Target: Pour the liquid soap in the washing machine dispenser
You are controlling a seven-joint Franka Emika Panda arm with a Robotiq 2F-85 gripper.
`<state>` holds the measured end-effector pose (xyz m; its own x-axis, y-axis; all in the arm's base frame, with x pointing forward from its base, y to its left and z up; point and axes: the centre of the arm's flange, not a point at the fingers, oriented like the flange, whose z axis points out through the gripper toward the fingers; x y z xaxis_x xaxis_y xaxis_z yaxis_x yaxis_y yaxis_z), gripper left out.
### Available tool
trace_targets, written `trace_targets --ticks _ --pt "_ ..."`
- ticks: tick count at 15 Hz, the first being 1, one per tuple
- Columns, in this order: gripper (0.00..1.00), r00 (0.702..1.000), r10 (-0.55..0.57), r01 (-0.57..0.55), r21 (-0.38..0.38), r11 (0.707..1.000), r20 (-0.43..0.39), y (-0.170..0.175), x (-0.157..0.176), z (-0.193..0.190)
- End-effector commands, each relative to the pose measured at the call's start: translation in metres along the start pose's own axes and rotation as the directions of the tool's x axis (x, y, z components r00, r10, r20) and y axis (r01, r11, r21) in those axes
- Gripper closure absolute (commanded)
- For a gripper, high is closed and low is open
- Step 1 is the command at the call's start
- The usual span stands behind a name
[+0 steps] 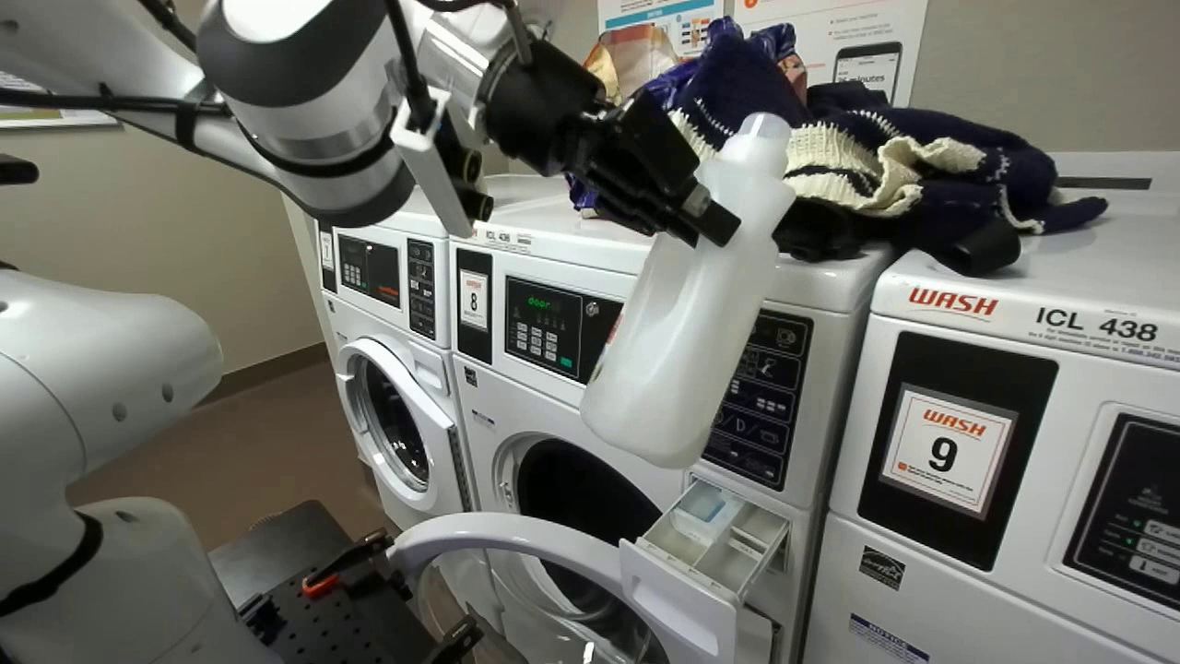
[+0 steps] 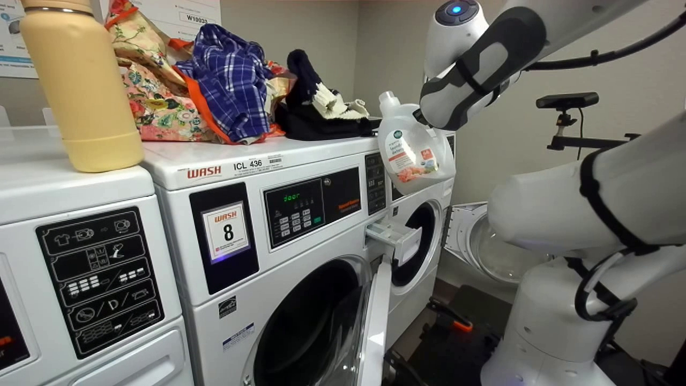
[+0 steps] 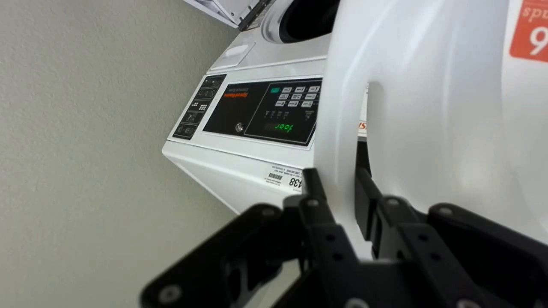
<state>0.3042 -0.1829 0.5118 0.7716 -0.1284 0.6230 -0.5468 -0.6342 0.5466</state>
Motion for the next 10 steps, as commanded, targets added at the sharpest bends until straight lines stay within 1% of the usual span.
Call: trace_targets --ticks 1,3,5,10 --pt "0.94 0.988 -0.152 0.153 -0.049 0.987 0.028 -0.014 0.023 0.002" --pt "0.94 0.969 -0.240 0.243 -0.058 0.968 0.056 -0.027 0.027 0.007" --pt "0.94 0.943 -0.319 0.326 -0.076 0.942 0.091 -0.034 0.028 0.013" --pt "0.94 0.872 -0.451 0.475 -0.106 0.874 0.188 -0.029 0.023 0.024"
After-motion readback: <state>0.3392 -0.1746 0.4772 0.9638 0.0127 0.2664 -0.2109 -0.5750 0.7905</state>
